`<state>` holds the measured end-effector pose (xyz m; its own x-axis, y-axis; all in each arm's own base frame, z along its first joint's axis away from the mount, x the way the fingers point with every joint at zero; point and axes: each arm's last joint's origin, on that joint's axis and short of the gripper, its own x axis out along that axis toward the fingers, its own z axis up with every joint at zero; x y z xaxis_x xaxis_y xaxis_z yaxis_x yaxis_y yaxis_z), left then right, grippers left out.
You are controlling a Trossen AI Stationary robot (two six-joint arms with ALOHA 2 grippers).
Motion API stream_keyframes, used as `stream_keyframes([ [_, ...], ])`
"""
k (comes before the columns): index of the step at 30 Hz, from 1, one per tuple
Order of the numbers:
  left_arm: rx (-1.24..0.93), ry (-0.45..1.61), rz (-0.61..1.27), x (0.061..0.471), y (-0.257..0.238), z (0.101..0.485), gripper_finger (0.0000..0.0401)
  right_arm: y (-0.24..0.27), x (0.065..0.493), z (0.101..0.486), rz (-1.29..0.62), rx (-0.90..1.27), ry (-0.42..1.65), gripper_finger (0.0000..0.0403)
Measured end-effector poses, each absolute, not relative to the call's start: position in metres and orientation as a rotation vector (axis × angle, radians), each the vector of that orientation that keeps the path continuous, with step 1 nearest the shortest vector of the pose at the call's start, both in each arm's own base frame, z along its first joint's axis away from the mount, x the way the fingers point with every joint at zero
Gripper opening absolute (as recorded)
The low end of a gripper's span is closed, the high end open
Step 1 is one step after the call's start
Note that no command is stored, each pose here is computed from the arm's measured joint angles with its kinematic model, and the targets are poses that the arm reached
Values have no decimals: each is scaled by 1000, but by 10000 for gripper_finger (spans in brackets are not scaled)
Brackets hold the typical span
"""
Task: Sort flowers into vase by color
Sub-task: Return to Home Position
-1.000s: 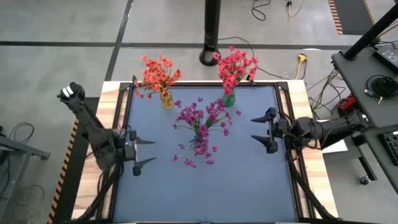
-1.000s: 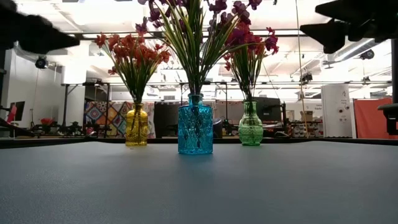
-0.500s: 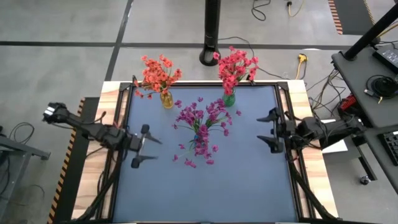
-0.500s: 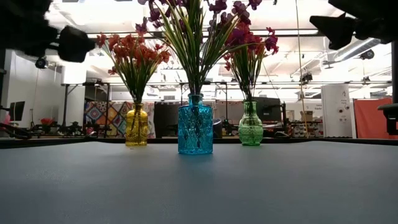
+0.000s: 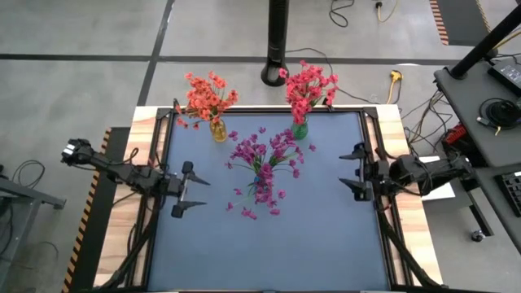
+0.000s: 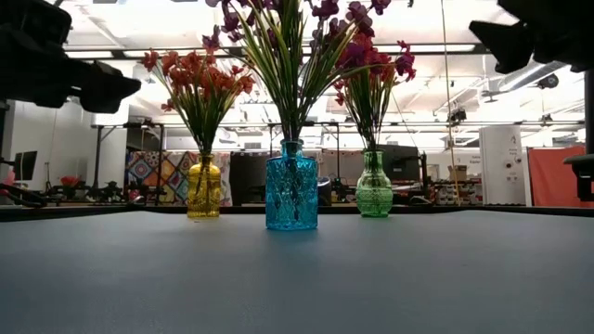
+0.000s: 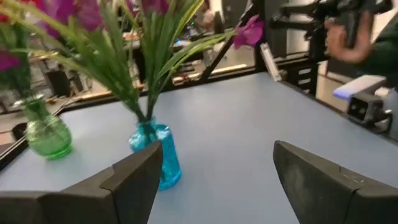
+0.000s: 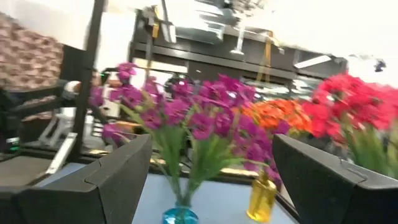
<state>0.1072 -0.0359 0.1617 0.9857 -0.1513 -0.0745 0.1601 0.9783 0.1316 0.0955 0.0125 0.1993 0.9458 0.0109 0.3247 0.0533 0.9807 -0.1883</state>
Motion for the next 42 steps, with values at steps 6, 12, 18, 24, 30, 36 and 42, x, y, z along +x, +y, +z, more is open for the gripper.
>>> stream_keyframes([
  [6,145,87,-149,108,-36,160,288,12,97,198,-45,-178,-311,325],
  [12,147,94,-149,109,-37,163,288,12,97,198,-44,-178,-307,325],
  [18,151,106,-151,111,-37,164,288,11,93,192,-23,-161,-261,325],
  [24,157,126,-153,112,-38,162,288,2,97,170,-49,-13,-40,325],
  [30,163,146,-154,113,-38,160,288,-9,97,169,-58,148,-32,325],
  [36,169,163,-156,114,-38,158,288,-16,96,168,-128,245,-34,325],
  [42,173,177,-156,115,-39,157,288,-18,96,168,-181,186,-31,325],
])
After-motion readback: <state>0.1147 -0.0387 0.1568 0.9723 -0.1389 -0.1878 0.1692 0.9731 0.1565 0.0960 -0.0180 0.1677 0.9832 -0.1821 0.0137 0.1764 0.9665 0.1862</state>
